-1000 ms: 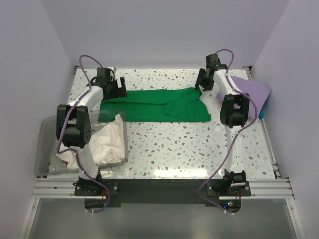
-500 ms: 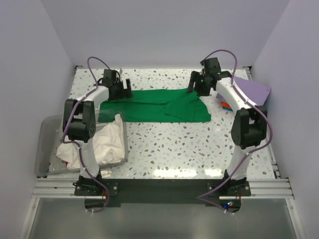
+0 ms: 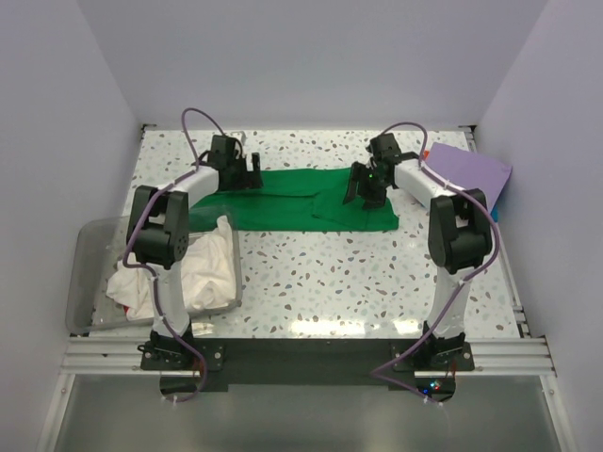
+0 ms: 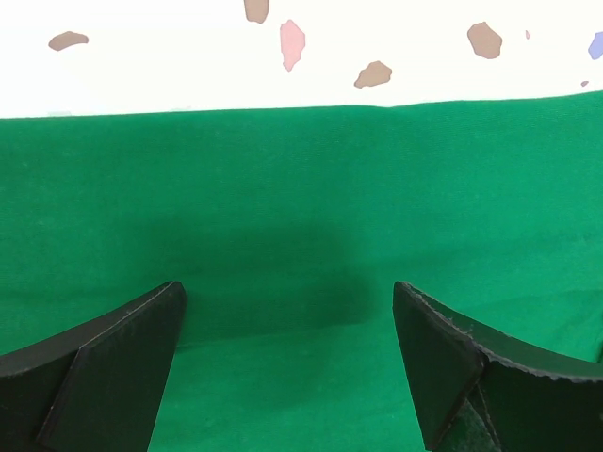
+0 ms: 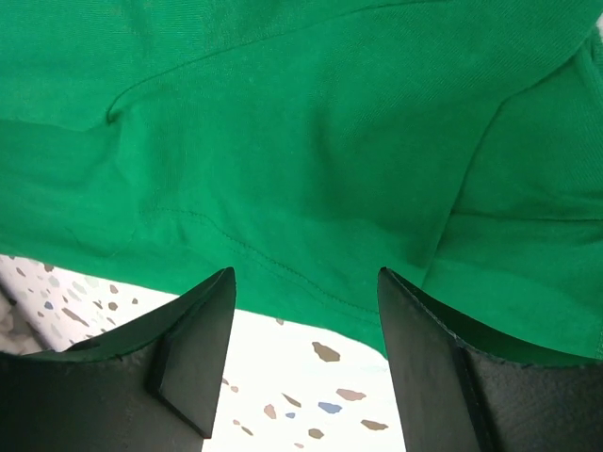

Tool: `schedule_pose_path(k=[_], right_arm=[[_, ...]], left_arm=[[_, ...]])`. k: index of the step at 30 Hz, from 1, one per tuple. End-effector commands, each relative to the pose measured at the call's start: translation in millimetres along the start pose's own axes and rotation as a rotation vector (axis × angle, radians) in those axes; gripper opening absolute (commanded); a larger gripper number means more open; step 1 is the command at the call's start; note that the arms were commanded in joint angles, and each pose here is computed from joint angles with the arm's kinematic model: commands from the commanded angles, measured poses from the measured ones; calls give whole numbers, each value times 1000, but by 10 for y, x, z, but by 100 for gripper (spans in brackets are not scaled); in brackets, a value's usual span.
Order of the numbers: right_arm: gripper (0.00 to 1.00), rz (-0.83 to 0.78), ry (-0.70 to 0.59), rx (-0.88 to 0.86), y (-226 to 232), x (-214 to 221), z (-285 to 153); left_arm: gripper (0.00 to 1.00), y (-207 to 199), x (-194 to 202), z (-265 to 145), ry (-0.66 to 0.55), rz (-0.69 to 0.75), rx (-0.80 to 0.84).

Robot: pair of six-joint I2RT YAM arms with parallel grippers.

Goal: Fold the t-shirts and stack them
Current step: Fold the tshirt

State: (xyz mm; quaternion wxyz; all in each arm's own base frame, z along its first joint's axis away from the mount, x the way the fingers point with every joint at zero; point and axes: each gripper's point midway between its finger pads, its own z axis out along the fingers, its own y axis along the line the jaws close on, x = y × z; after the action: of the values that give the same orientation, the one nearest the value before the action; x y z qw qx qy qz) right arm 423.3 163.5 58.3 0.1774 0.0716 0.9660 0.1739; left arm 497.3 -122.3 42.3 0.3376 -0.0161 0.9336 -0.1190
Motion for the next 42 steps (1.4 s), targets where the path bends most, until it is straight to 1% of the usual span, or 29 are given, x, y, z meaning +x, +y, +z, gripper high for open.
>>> schedule_pose_path(k=[1, 7, 12, 16, 20, 24, 25, 26, 28, 30, 35, 36, 37, 42], right_arm=[[65, 10, 2, 5, -41, 1, 106], [65, 25, 69, 117, -291, 140, 310], [65, 51, 88, 311, -619, 96, 396], [65, 74, 115, 384, -802, 55, 504], [65, 108, 88, 406, -932, -133, 523], [65, 126, 80, 426, -1096, -293, 555], [65, 134, 59, 424, -1129, -413, 528], [65, 130, 83, 438, -1195, -384, 571], [65, 137, 62, 438, -1248, -526, 556], [65, 124, 79, 445, -1308, -533, 617], [65, 87, 72, 433, -1282, -725, 668], [65, 87, 84, 432, -1295, -711, 725], [65, 85, 62, 422, -1261, -799, 716], [65, 109, 52, 389, -1197, -860, 799]], left_arm=[[96, 14, -177, -33, -66, -5, -1], [96, -109, 31, 37, -19, -4, 27], [96, -249, 230, 72, 37, -10, 52], [96, -446, 393, 56, 73, -15, 85], [96, -707, 484, -27, 90, -33, 134], [96, -917, 567, -141, 100, -95, 175], [96, -974, 588, -186, 100, -93, 184], [96, -1005, 605, -212, 101, -96, 186], [96, -1084, 657, -281, 105, -102, 197], [96, -1133, 700, -328, 112, -110, 203], [96, -1254, 972, -538, 147, -124, 224], [96, -1280, 1008, -571, 148, -126, 232], [96, -1330, 1099, -642, 159, -120, 245], [96, -1477, 1392, -851, 205, -99, 267]])
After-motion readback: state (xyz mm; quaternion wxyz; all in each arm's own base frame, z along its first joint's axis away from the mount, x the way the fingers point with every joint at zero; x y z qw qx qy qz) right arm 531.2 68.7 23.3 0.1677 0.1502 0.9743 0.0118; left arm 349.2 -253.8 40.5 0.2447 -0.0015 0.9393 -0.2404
